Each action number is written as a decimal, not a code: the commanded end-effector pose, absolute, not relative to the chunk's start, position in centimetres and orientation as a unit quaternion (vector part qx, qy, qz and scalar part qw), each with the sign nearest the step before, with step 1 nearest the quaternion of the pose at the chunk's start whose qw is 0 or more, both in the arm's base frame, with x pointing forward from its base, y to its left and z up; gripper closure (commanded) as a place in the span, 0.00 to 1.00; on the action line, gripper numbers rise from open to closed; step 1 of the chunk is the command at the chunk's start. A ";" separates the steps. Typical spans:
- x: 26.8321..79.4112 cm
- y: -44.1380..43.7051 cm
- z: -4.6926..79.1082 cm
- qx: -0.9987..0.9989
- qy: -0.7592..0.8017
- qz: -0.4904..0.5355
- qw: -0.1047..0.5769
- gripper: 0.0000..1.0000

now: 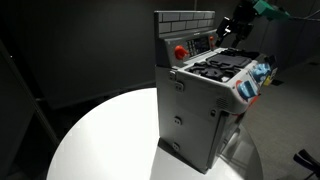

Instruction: Push the bottom orange button on the right side of the stove

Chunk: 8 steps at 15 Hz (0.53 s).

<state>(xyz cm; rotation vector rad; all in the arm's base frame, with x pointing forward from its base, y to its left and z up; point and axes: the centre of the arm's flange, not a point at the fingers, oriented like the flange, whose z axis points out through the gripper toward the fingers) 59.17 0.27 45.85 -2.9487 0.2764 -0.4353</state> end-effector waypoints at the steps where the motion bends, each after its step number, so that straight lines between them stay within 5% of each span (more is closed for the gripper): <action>1: 56.7 -0.6 47.5 -0.984 0.087 -0.132 0.082 0.00; 8: 52.8 -1.3 50.0 -0.992 0.063 -0.084 0.075 0.00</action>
